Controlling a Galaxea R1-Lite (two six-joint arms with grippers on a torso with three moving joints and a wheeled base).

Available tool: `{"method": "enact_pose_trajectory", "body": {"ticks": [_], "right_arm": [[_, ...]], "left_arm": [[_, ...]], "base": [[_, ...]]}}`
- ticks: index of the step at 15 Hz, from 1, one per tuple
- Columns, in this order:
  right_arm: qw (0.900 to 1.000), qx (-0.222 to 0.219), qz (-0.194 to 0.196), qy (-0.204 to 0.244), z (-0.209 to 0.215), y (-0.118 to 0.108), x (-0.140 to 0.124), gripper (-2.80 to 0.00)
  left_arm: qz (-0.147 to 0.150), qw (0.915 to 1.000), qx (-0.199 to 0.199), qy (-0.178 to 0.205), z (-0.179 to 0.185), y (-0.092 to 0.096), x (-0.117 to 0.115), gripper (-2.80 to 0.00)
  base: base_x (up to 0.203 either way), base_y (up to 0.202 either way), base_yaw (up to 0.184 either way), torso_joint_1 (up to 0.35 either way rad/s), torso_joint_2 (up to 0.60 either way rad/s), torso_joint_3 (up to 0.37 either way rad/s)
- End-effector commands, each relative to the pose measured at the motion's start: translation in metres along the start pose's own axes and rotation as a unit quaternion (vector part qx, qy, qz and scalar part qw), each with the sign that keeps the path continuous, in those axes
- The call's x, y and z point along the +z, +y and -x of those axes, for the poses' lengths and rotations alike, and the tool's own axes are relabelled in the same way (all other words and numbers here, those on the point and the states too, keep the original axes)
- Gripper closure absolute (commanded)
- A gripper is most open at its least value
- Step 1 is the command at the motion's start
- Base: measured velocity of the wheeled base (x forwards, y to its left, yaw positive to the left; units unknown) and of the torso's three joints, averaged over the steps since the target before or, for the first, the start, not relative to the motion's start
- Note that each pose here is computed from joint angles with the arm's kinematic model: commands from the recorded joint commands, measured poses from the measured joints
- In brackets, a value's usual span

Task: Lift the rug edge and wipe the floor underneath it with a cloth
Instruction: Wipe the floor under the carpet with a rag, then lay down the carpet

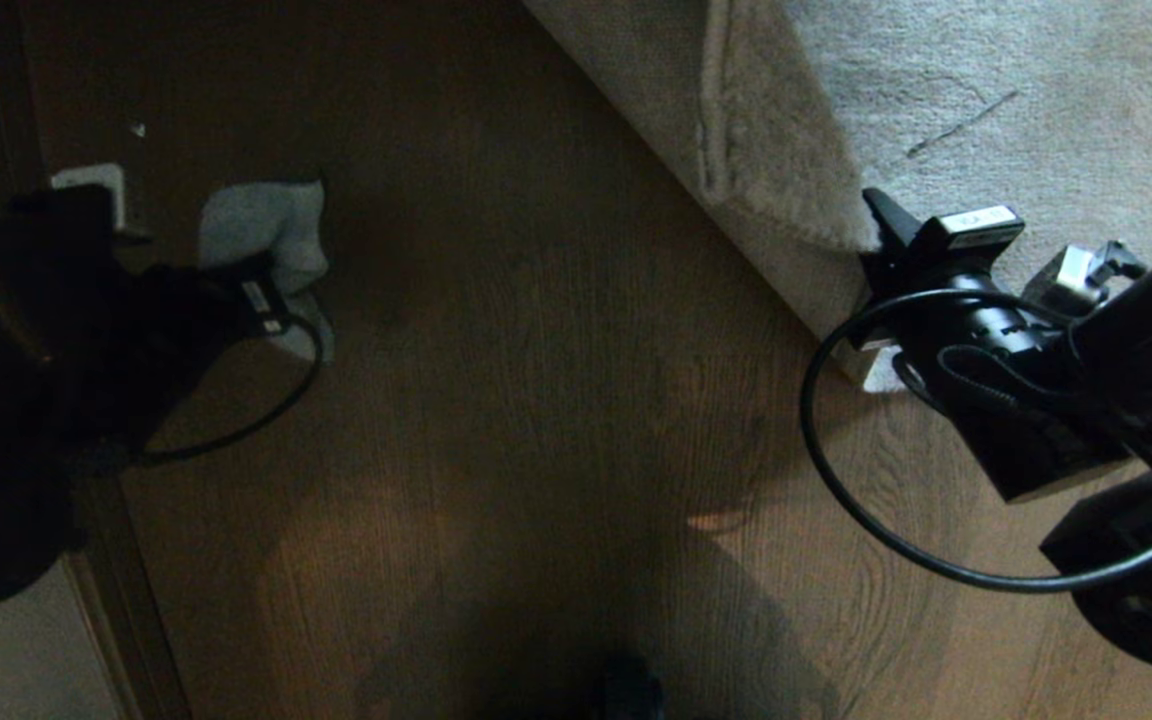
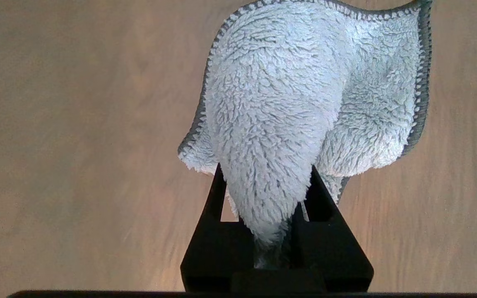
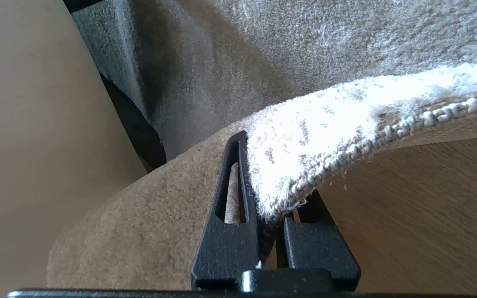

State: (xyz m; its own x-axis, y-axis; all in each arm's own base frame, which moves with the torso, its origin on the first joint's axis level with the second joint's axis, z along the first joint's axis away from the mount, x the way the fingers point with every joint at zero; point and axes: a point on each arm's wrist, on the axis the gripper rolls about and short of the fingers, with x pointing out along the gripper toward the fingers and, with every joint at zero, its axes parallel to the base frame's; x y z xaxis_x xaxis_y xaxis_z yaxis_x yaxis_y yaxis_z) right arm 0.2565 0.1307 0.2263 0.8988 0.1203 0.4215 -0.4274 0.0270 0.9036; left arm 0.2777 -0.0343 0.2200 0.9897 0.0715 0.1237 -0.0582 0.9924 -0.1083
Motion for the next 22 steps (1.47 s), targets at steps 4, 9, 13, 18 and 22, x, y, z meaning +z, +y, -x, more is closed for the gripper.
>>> {"method": "enact_pose_trajectory", "body": {"ticks": [4, 9, 13, 18, 22], "right_arm": [[1.0, 0.025, -0.012, -0.005, -0.001, 0.006, 0.001, 0.0], [1.0, 0.025, -0.01, -0.005, -0.001, 0.006, 0.001, 0.0], [1.0, 0.024, -0.01, -0.003, -0.001, 0.004, 0.001, 0.0], [1.0, 0.019, -0.008, -0.003, 0.0, 0.002, 0.001, 0.0], [1.0, 0.013, -0.006, -0.001, 0.003, 0.0, 0.001, 0.0]], "left_arm": [[0.0, 0.9997, 0.02, -0.013, 0.081, 0.025, 0.009, 0.0], [-0.014, 0.9991, 0.037, 0.014, 0.149, 0.041, -0.016, 0.0], [-0.044, 0.997, 0.041, 0.047, 0.196, 0.051, -0.041, 0.0], [-0.052, 0.9946, 0.033, 0.084, 0.257, 0.062, -0.061, 0.0], [-0.042, 0.9914, -0.029, 0.121, 0.287, 0.066, -0.083, 0.0]], "base": [[0.0, 0.0, 0.0, 0.0, 0.0, 0.0], [0.0, 0.0, 0.0, 0.0, 0.0, 0.0], [0.0, 0.0, 0.0, 0.0, 0.0, 0.0], [0.0, 0.0, 0.0, 0.0, 0.0, 0.0], [0.0, 0.0, 0.0, 0.0, 0.0, 0.0]]}}
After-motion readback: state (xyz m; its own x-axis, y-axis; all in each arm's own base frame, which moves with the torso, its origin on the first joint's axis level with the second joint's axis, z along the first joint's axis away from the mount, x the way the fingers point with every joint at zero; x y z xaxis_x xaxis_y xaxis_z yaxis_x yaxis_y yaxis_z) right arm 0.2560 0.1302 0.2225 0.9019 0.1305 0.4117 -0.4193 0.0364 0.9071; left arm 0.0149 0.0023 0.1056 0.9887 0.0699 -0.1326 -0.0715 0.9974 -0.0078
